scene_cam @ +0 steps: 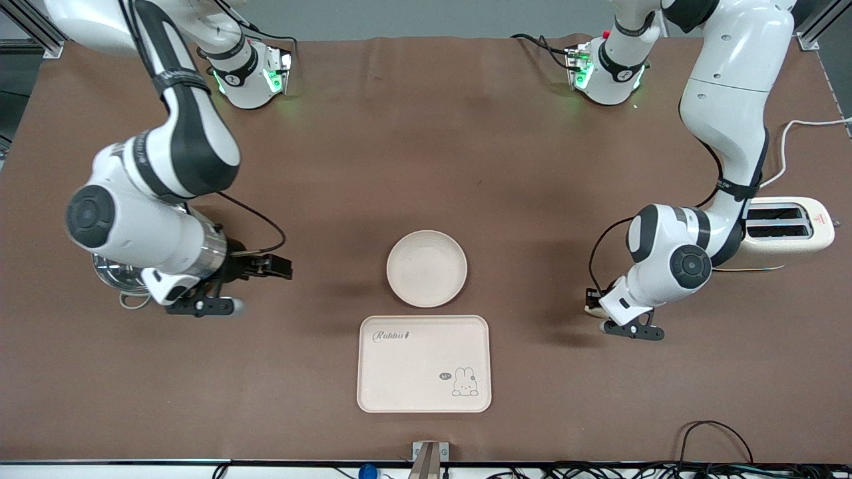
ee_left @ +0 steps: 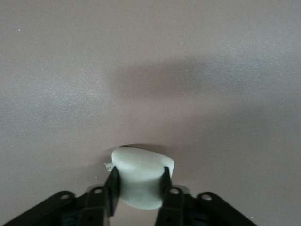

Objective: Place bun in plate and plate on tray
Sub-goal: 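Lower the bun into the plate while the right gripper grips the plate rim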

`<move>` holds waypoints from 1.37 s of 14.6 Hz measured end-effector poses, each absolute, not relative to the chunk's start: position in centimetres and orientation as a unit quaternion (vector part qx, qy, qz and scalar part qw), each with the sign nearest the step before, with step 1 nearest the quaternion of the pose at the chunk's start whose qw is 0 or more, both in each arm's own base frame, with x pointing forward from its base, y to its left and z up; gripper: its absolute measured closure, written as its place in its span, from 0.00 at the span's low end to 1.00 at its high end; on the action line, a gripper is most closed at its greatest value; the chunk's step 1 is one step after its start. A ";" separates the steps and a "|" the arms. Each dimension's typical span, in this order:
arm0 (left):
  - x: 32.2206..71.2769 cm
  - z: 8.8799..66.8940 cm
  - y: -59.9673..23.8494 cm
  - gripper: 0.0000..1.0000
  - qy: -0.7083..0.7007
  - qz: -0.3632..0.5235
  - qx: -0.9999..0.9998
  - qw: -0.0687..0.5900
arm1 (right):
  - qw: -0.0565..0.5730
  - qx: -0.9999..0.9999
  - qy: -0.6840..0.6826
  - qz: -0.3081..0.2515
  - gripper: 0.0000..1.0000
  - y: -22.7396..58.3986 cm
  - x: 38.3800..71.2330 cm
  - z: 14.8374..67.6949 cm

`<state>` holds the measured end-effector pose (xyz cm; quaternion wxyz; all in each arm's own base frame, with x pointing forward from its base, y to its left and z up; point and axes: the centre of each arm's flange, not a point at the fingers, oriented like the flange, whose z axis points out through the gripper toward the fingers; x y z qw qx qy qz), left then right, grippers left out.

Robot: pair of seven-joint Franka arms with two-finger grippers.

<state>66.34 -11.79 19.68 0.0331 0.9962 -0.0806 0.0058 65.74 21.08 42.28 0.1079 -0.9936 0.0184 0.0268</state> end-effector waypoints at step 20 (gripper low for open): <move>57.3 23.1 -42.6 0.48 0.107 -0.040 0.991 0.075 | 0.099 -0.993 0.061 -0.019 0.00 30.2 57.1 26.4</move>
